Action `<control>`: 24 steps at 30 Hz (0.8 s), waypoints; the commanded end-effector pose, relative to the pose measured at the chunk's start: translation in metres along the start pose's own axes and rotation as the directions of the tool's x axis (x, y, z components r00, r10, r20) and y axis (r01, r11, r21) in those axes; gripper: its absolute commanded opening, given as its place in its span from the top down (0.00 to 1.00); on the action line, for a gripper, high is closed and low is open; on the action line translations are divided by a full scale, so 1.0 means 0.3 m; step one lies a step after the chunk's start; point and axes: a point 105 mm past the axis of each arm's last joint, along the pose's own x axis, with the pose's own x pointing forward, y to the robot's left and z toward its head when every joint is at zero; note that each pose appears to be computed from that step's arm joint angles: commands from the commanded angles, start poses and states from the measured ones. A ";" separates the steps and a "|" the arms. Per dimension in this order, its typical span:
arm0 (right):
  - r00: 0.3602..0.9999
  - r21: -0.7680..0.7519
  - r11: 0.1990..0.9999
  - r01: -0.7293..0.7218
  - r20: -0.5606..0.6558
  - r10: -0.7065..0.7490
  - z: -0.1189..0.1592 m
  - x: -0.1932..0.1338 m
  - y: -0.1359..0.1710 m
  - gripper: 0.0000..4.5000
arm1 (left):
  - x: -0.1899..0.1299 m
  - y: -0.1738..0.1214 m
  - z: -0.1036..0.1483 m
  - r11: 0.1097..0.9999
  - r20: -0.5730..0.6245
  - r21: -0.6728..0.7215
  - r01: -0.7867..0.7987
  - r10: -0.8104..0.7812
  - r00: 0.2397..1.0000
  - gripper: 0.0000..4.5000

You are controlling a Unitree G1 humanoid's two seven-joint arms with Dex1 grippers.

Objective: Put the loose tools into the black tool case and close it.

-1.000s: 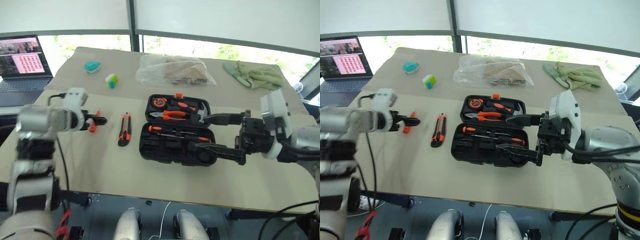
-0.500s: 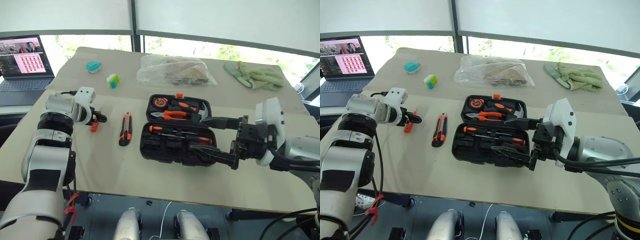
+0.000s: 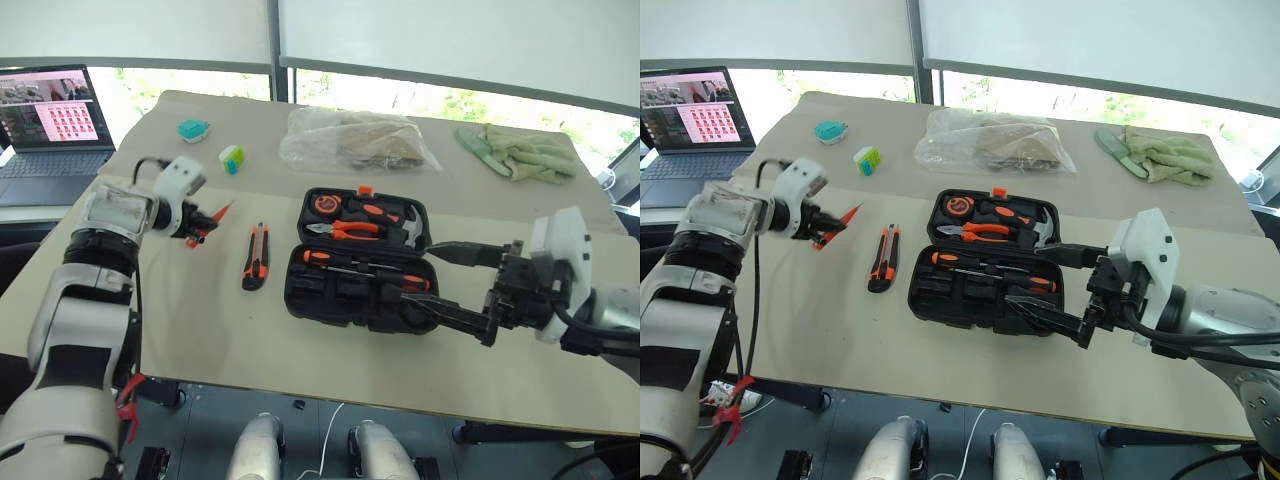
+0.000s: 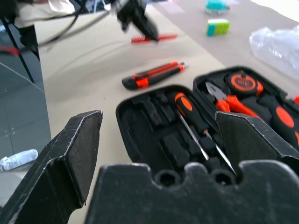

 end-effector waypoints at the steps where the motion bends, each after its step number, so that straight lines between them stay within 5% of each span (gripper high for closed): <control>1: 0.998 -0.048 0.998 0.052 0.029 -0.050 0.022 -0.015 0.001 0.00 | 0.050 -0.182 0.142 0.897 -0.021 0.314 0.311 -0.321 0.947 0.91; 10: 0.993 -0.025 0.993 0.112 0.047 -0.111 0.010 -0.007 0.018 0.00 | 0.233 -0.341 0.168 0.757 -0.211 0.404 0.513 -0.469 0.858 0.91; 24: 0.982 -0.014 0.984 0.179 0.070 -0.178 0.019 -0.026 0.022 0.00 | 0.321 -0.387 0.137 0.792 -0.317 0.310 0.526 -0.436 0.842 0.91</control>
